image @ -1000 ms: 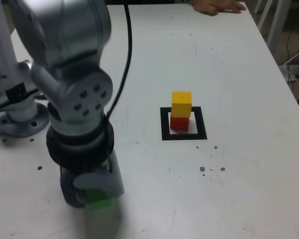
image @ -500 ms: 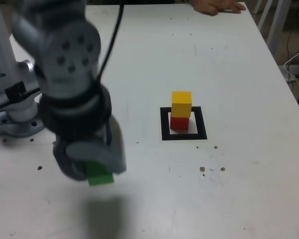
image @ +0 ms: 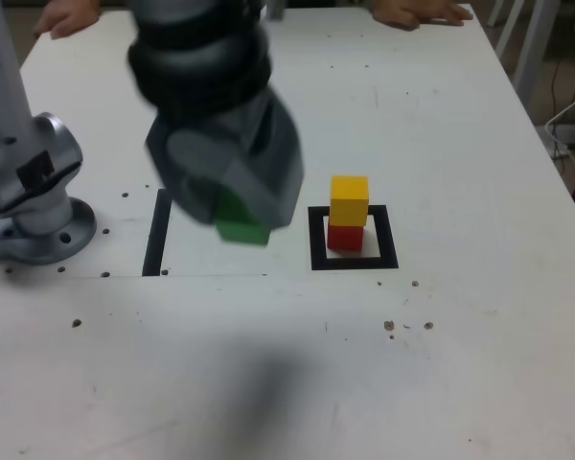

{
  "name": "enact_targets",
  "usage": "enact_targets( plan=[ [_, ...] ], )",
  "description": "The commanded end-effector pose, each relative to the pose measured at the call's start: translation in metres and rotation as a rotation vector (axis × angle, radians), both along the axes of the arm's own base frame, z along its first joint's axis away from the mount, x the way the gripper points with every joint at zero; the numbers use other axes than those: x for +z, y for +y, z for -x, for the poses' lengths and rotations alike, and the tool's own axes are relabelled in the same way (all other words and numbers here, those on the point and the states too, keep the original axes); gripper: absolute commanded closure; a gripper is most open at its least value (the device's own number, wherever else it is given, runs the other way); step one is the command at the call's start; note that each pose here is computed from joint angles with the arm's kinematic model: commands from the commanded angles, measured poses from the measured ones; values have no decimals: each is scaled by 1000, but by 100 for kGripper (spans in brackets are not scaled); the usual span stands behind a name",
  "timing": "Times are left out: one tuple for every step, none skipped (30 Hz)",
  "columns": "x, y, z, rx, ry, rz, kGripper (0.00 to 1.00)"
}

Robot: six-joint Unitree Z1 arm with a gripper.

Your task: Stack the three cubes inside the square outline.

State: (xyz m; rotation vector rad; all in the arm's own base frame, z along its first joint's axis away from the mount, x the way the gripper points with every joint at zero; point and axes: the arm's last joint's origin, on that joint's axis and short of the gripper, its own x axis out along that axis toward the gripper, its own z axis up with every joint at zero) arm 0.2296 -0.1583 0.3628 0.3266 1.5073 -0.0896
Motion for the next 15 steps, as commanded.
enact_targets(
  plan=[
    [4,10,-6,-7,12,0,83],
    [6,15,-9,-10,18,0,83],
    [7,20,-12,-10,24,1,83],
    [7,25,-14,-8,30,3,83],
    [8,30,-17,-4,35,5,83],
    [8,36,-21,0,38,8,83],
    [8,40,-24,3,40,11,83],
    [9,44,-28,6,41,13,83],
    [9,48,-31,8,42,16,83],
    [9,52,-34,9,43,18,83],
    [10,55,-38,11,44,20,83],
    [10,59,-41,15,45,24,83],
    [10,62,-44,19,46,28,83],
    [10,65,-48,26,48,32,83],
    [10,67,-51,33,51,37,83]
  ],
)
